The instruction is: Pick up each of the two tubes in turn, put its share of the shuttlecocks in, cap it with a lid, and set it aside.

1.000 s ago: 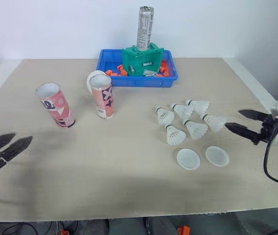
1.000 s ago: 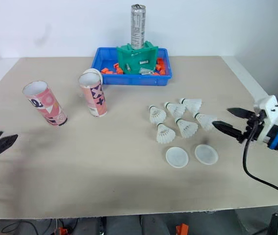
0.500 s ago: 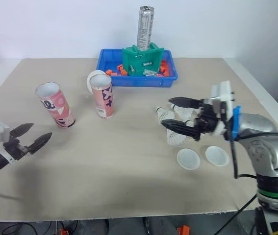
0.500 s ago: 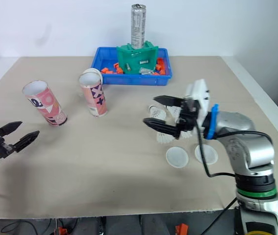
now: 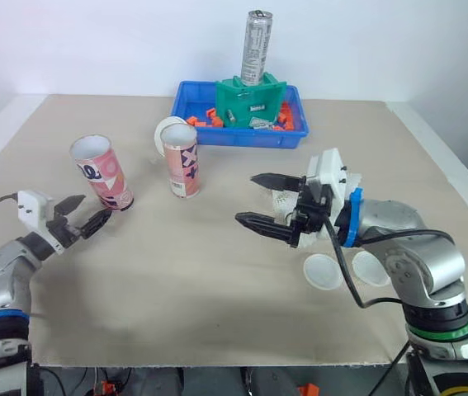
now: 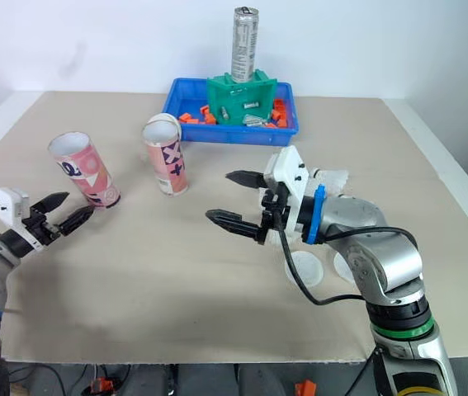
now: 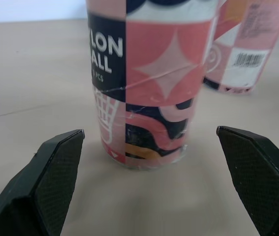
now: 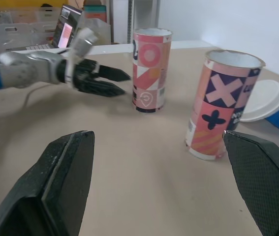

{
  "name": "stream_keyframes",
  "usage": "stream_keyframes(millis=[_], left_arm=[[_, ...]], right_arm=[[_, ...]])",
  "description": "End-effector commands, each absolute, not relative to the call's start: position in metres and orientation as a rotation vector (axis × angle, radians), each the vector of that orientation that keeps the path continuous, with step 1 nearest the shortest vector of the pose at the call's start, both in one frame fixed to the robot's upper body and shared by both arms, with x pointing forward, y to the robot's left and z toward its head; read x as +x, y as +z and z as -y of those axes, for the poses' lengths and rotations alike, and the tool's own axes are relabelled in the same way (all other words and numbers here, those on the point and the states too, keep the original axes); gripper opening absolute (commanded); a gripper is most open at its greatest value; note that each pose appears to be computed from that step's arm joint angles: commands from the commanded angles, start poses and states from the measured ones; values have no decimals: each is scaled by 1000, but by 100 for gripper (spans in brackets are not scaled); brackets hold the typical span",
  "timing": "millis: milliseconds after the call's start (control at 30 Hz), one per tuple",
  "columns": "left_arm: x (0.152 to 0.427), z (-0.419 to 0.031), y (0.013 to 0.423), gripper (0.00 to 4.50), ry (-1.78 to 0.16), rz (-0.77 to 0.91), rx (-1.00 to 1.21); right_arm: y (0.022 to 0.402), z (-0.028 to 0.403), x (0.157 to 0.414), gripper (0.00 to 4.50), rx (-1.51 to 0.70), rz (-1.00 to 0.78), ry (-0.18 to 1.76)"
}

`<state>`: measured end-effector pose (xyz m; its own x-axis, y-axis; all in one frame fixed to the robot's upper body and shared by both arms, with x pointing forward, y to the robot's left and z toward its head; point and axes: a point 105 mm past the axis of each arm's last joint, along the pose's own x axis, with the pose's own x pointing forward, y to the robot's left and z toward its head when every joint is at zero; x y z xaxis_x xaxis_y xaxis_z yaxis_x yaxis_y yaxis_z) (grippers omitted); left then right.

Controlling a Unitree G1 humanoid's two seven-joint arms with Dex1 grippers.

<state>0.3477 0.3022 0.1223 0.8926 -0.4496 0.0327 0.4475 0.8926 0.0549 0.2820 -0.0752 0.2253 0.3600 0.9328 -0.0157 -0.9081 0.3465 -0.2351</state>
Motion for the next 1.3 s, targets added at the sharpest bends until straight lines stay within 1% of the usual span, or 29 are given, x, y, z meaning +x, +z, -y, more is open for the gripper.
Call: stream_keyframes(millis=[33,267,467,633,867,1200,1300], left_arm=[[356,-306,131,450,-453,75,87],[380,-290,136,450,-486,83,113],[394,-270,134,450,-533,70,137],[405,-259,138,450,-521,76,151],[414,-251,140,450,-493,87,142],[424,-243,154,450,-461,150,77],[423,-243,153,366,-458,145,69]], right_arm=[[237,71,268,446,-213,190,1224],[235,67,257,446,-183,183,1234],[235,67,255,446,-178,185,1219],[234,68,253,446,-171,183,1205],[232,69,252,446,-168,178,1184],[232,70,251,446,-175,175,1180],[232,70,252,450,-176,175,1182]])
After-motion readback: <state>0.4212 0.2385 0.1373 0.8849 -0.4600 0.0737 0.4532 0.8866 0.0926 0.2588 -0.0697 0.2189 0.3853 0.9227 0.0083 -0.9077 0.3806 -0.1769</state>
